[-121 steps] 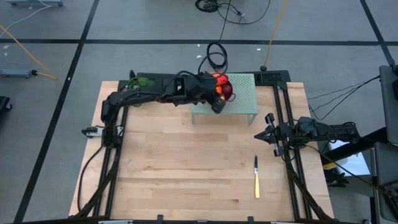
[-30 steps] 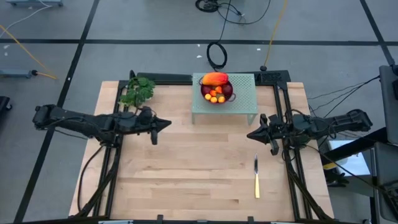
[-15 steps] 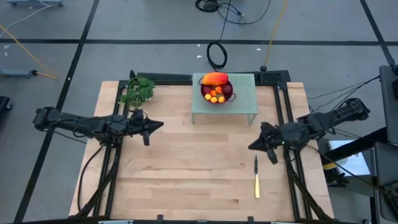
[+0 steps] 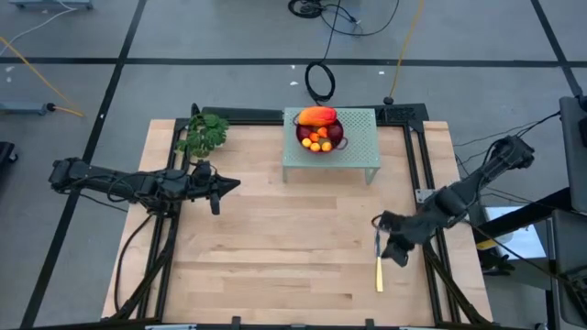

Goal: Pick & Place Fruit
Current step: Put the knife on the shelf on the right of the strainer bowl

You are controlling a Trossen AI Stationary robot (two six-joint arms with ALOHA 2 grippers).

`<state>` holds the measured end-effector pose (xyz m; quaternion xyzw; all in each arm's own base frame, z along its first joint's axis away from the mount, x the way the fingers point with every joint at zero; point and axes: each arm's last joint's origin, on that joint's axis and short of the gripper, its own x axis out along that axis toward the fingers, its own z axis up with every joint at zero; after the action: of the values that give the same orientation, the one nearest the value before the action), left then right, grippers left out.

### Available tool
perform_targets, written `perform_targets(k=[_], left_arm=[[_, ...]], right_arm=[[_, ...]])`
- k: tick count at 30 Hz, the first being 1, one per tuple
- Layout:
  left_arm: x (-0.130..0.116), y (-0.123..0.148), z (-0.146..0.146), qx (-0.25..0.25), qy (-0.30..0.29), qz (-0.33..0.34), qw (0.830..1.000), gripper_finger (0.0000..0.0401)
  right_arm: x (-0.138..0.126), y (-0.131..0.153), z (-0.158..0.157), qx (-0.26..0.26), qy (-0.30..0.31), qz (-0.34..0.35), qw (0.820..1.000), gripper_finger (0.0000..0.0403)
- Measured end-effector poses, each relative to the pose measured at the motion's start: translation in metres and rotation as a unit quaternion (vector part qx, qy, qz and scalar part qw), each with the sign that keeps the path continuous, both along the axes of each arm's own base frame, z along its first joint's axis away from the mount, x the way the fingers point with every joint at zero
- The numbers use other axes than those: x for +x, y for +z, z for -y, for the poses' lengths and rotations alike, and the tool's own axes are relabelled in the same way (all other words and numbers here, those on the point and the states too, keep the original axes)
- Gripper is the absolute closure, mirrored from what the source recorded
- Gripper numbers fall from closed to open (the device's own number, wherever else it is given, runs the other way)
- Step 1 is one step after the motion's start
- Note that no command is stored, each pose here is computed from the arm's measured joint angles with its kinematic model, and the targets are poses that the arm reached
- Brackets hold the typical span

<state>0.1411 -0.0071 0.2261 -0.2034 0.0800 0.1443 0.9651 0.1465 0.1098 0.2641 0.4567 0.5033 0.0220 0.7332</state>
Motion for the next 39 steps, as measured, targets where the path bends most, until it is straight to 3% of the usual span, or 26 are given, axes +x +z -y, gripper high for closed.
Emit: perform_targets(k=[4, 14, 26, 30, 39], left_arm=[[0.0, 0.0, 0.0, 0.0, 0.0, -0.001, 1.0, 0.0399], [0.0, 0.0, 0.0, 0.0, -0.001, -0.002, 1.0, 0.0399], [0.0, -0.002, 0.0, 0.002, -0.001, -0.011, 1.0, 0.0396], [0.0, -0.002, 0.0, 0.003, -0.002, -0.011, 1.0, 0.0386], [0.0, -0.002, 0.0, 0.012, -0.005, -0.013, 1.0, 0.0399]], right_arm=[[0.001, -0.011, -0.016, 0.017, -0.013, -0.061, 0.998, 0.0403], [-0.001, -0.034, -0.047, -0.006, -0.108, -0.151, 0.983, 0.0403], [0.018, -0.011, -0.076, -0.09, -0.211, -0.266, 0.936, 0.0403], [0.026, -0.016, -0.085, -0.093, -0.233, -0.28, 0.927, 0.0403], [0.031, -0.02, -0.091, -0.068, -0.246, -0.279, 0.926, 0.0403]])
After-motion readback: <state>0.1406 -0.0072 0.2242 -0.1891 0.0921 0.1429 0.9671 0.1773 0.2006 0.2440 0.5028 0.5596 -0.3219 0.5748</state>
